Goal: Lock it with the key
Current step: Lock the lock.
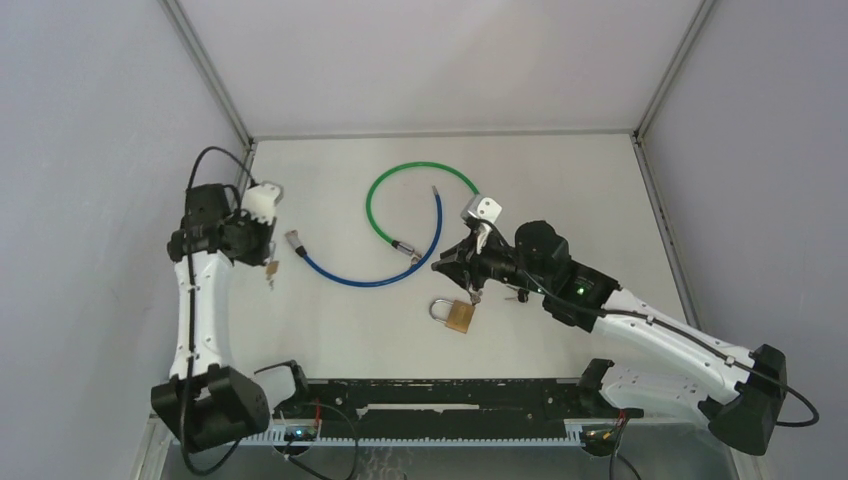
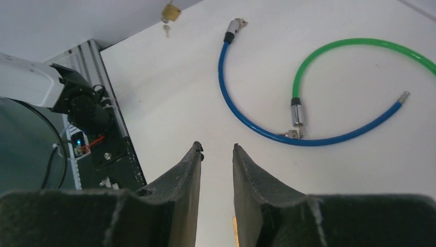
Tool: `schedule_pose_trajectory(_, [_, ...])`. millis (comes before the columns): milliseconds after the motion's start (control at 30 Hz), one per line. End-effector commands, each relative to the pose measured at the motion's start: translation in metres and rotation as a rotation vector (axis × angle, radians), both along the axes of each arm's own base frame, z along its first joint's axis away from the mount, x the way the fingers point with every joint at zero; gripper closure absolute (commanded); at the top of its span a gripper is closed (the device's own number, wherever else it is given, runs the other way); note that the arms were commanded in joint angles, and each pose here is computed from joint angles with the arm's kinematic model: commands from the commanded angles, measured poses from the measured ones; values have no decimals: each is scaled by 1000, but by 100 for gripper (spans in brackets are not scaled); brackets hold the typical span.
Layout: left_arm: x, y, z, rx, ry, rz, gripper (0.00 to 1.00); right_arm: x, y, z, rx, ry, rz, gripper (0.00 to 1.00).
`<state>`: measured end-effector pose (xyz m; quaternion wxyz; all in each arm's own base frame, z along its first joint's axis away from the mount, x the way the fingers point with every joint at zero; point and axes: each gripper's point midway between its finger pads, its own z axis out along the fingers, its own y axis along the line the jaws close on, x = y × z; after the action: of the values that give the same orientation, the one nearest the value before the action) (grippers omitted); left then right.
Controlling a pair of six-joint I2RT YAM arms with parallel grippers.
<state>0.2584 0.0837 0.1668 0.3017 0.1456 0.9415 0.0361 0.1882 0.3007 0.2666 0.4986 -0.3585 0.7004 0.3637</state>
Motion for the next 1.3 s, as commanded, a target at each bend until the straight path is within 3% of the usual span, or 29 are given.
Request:
schedule_pose_trajectory(0, [4, -91, 79, -159, -160, -184, 100, -2, 23, 37, 173, -24, 66, 62])
schedule_pose_trajectory(100, [-11, -143, 114, -215, -199, -328, 100, -4, 34, 38, 224, -28, 104, 46])
schedule_pose_trajectory(133, [-18, -157, 125, -227, -205, -373, 100, -5, 37, 38, 241, -25, 116, 35])
schedule_pose_trajectory(167, [-30, -174, 131, -240, -187, -429, 100, -5, 41, 39, 267, -24, 130, 14])
schedule_pose_trajectory(200, [-34, -180, 141, -247, -199, -450, 100, -8, 44, 41, 288, -30, 152, 4])
schedule_pose_trajectory(233, [-43, -191, 147, -257, -188, -487, 100, -11, 47, 43, 310, -35, 174, 1])
schedule_pose_trajectory(567, [-87, -261, 213, -428, -233, -713, 100, -30, 76, 60, 451, -109, 373, 1])
schedule_pose_trajectory(767, [-95, -276, 235, -502, -262, -775, 100, -29, 89, 72, 500, -146, 410, 3])
schedule_pose_trajectory(967, [-101, -280, 245, -543, -305, -805, 100, -24, 106, 81, 510, -148, 453, 14])
schedule_pose_trajectory(1267, [-111, -282, 243, -577, -339, -844, 100, -35, 114, 98, 529, -178, 571, 22])
